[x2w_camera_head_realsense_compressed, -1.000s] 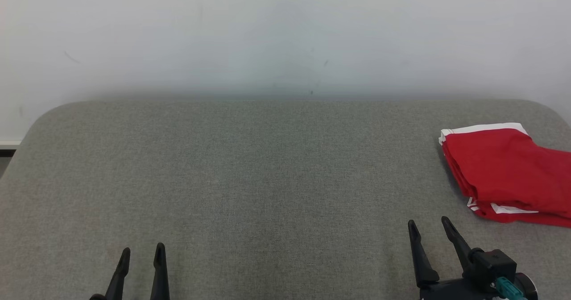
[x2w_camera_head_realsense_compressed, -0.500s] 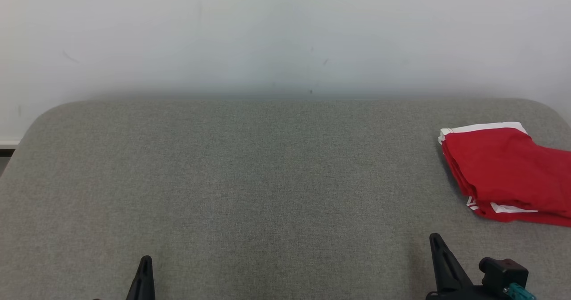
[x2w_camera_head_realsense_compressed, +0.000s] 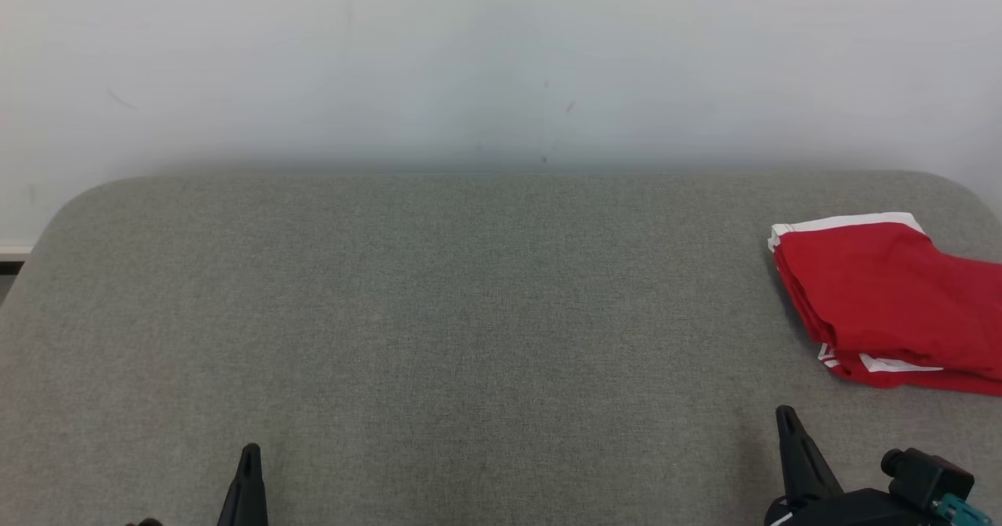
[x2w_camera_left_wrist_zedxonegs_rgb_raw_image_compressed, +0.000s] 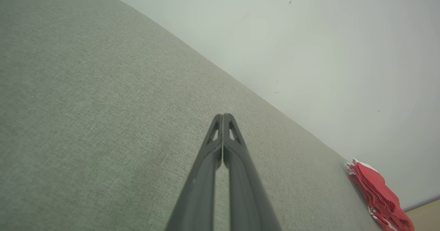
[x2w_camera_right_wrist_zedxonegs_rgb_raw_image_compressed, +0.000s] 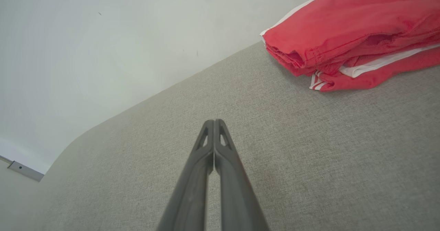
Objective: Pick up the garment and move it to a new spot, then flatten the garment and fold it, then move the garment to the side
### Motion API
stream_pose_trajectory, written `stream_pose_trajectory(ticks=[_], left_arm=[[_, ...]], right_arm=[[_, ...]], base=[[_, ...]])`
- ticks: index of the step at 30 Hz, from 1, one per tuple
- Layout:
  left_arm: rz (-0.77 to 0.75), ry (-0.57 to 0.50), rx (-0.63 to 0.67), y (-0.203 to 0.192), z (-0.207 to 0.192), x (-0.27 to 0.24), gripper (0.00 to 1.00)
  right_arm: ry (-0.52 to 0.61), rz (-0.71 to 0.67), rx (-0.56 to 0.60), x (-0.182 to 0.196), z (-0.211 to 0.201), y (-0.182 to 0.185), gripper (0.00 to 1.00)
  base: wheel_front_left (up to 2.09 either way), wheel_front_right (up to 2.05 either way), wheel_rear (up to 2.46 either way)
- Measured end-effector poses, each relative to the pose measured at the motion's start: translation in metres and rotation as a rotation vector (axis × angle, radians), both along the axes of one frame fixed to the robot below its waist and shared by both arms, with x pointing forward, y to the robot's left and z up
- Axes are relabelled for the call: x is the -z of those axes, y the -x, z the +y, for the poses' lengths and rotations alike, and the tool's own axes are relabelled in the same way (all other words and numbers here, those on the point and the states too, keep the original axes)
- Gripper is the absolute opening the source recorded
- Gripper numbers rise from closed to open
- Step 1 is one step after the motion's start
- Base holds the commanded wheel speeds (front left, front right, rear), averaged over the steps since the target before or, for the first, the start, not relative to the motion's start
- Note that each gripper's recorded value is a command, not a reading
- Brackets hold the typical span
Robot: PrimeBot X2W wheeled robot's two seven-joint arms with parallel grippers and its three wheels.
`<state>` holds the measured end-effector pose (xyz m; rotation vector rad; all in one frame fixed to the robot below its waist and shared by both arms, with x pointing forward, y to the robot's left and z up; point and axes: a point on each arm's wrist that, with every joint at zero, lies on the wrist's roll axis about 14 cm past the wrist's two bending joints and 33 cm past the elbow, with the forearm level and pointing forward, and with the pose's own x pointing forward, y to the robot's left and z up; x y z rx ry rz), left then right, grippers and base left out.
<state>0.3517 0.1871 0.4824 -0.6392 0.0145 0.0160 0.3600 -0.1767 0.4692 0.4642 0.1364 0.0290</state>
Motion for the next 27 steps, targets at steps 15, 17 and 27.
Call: stream_pose_trajectory(ticks=[15,17,27], left_arm=[[0.013,0.211,-0.016,-0.009,0.001,-0.002,0.00],[0.010,0.231,-0.016,-0.010,0.001,-0.004,0.00],[0.015,0.342,-0.019,-0.015,0.001,-0.005,0.00]], right_arm=[[-0.243,0.007,0.062,-0.005,-0.011,-0.005,0.00],[-0.269,0.006,0.070,-0.005,-0.013,-0.005,0.00],[-0.399,-0.005,0.092,-0.011,-0.018,-0.009,0.00]], base=[[0.00,0.00,0.00],[0.00,0.00,0.00],[0.00,0.00,0.00]])
